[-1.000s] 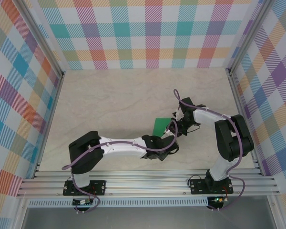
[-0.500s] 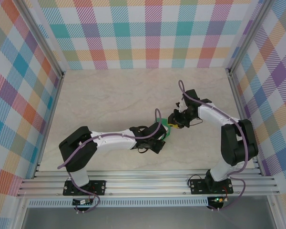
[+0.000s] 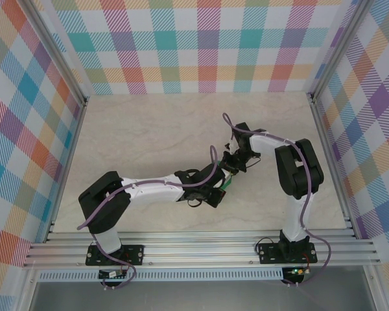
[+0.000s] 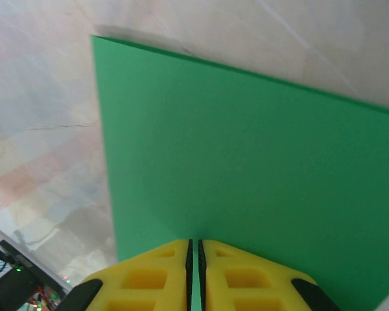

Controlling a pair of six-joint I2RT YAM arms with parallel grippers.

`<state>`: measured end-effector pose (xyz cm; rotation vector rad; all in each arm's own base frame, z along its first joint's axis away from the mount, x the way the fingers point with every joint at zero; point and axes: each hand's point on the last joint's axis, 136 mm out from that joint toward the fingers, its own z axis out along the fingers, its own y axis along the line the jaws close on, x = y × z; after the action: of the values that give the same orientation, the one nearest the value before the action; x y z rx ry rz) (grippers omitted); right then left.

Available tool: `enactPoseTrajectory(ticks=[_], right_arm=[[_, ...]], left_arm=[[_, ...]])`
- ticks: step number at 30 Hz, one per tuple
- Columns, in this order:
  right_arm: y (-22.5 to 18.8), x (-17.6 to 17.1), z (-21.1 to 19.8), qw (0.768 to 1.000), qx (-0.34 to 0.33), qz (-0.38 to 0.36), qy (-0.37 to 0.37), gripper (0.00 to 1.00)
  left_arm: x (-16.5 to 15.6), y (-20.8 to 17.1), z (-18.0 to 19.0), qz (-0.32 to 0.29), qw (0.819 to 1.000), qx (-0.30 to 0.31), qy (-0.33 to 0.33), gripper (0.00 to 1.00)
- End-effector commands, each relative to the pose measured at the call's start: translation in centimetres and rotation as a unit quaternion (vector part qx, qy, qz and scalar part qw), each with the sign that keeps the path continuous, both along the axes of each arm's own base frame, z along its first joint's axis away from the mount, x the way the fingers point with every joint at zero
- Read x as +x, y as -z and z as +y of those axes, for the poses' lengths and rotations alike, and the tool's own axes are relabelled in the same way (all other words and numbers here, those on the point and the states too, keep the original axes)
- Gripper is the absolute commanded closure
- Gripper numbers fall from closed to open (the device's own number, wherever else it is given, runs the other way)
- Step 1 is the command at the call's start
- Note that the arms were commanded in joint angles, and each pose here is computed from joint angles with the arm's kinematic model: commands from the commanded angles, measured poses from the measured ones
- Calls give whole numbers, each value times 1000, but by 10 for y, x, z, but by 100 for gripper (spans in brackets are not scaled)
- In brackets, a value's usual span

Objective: Fold a paper plane with a square sheet of paper (pick it up from the middle)
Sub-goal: Third fold the triangle at the center of the table.

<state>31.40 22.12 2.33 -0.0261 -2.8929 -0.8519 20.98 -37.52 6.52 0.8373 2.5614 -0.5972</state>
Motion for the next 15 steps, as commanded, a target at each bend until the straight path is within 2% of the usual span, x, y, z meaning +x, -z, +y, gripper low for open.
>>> enactPoseTrajectory(ticks=[1,6,15], right_arm=[[6,-1,-1,999,-12,-2,-32,87],[18,-3,-5,998,-32,-3,-54,87],[15,-3,1,995,-18,-19,-92,86]], left_arm=[[7,-10,0,0,1000,-18,-1,100],[13,-5,1,10,1000,-12,2,100],[26,0,6,27,1000,-1,6,100]])
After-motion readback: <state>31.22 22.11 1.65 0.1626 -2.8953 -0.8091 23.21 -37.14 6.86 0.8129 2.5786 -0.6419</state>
